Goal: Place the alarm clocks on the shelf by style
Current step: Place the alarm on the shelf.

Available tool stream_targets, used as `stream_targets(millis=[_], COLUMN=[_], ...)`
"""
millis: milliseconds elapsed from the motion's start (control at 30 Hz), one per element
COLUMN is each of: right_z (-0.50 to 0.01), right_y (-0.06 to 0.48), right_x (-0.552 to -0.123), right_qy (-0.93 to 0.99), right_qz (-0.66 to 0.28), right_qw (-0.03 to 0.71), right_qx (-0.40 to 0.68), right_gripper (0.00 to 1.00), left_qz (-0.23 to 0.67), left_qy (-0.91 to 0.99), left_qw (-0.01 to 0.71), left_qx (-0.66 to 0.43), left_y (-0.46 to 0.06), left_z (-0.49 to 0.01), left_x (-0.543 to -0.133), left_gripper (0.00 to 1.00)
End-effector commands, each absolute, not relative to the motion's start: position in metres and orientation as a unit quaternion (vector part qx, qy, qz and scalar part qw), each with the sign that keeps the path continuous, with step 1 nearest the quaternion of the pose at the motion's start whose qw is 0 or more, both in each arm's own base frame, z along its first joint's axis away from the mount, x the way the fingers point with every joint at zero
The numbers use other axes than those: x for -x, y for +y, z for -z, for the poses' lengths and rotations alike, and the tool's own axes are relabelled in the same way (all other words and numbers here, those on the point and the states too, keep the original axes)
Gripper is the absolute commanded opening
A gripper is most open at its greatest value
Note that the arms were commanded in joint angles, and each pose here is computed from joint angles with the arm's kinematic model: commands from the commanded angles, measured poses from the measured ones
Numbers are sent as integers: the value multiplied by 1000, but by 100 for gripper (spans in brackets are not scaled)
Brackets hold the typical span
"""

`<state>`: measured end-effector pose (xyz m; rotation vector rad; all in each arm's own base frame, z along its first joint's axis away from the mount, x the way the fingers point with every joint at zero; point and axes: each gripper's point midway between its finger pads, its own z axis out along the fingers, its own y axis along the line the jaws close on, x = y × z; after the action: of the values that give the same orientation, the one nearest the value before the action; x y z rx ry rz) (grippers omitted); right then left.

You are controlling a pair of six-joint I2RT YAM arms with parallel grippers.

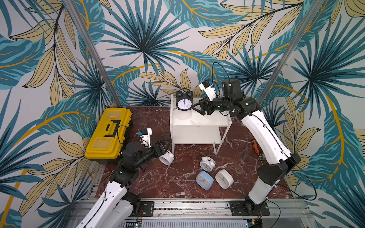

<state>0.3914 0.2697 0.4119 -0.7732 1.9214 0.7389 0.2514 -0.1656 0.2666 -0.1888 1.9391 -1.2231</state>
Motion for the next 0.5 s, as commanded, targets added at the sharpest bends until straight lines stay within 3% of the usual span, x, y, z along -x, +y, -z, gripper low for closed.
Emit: stream_targets(millis=[0,233,467], right_z=[-440,-413,-318], right_y=[260,238,212], right_x=[-372,-311,-246], right_qy=[767,809,873], right_qz=[-308,-233,-175], right_qw=[483,477,420], right_qx=[291,254,176], right_gripper=[73,69,66], left_qz=[476,427,412], left_qy=[776,803,834], left_qw=[409,408,361], left_qx=[65,79,75], left_y=[-162,-147,-156], left_z=[-264,-241,-213], left_x=[-244,-237,-220], left_gripper=[80,79,77])
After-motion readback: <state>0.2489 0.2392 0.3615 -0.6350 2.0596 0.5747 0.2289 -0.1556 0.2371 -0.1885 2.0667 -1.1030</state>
